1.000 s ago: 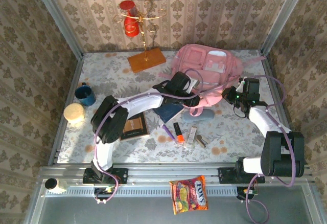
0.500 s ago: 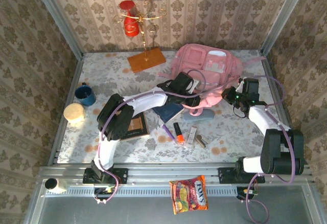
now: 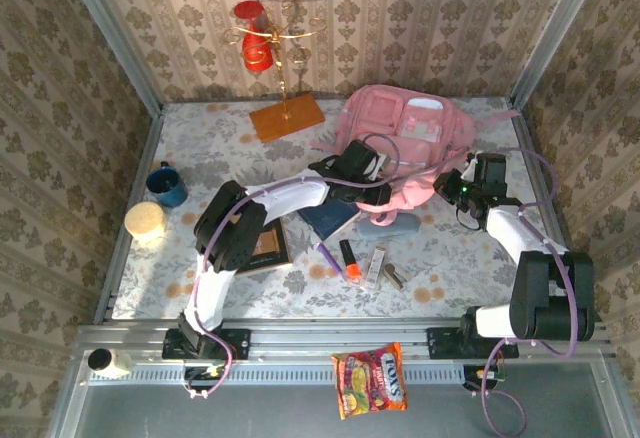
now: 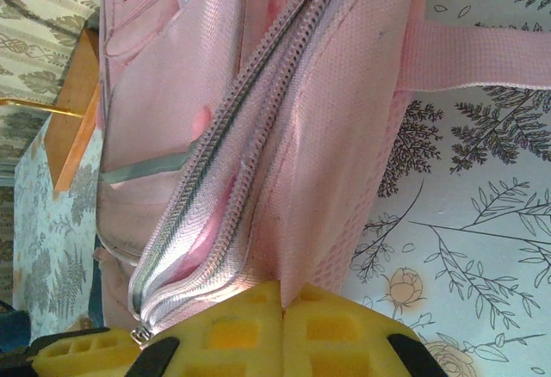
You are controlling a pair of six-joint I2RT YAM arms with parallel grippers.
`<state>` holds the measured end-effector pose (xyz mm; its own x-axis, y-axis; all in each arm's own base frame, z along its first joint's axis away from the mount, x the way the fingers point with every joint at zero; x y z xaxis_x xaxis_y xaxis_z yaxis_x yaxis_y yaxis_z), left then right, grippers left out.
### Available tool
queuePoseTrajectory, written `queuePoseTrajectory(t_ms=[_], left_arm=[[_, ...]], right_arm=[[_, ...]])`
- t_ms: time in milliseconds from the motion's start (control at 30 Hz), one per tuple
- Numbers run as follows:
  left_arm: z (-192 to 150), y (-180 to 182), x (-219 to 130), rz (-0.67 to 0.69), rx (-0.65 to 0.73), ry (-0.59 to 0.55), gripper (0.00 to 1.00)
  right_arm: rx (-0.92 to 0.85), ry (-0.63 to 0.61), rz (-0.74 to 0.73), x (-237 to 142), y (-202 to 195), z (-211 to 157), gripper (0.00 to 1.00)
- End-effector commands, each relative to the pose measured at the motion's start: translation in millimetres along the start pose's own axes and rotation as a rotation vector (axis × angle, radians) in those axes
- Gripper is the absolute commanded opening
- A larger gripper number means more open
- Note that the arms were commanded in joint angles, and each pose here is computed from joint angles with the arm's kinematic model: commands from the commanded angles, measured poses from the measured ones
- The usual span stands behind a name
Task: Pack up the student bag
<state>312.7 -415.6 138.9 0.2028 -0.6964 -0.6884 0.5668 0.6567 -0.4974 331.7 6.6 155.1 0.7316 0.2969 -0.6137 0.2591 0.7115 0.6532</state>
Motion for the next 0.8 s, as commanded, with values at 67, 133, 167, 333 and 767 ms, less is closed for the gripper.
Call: queuePoseTrajectory(t_ms=[67, 133, 167, 333, 767], left_arm=[[2, 20, 8, -0.026, -0.134, -0.029, 0.23], [1, 21, 8, -0.009, -0.127, -0.028, 0.25], [0, 23, 8, 0.001, -0.127, -0.026, 0.25], [-4, 29, 11, 0.035, -0.152, -0.024, 0.25], [-18, 33, 23, 0.207, -0.053, 0.018, 0.22]], right_arm=[[-0.037, -0.043, 0.081, -3, 17, 10, 0.0], [-0.036, -0.041, 0.08, -2, 17, 10, 0.0], [-0.037, -0.041, 0.081, -2, 17, 10, 0.0], [-0.035, -0.039, 0.076, -1, 15, 9, 0.0], [-0.036, -0.036, 0.073, -2, 14, 8, 0.0]])
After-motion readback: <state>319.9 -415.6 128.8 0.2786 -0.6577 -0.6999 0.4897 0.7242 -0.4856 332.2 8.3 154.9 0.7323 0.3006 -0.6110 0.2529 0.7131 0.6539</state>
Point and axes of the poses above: each hand's point on the last joint's axis, 136 mm out from that joint toward the fingers, its own x axis out along the fingers, its own y axis along the line the jaws close on, z = x × y, the point moved 6 cm from there along -x, back along the fingers, and after that the axes turned 1 degree about x, right-handed, at the moved point
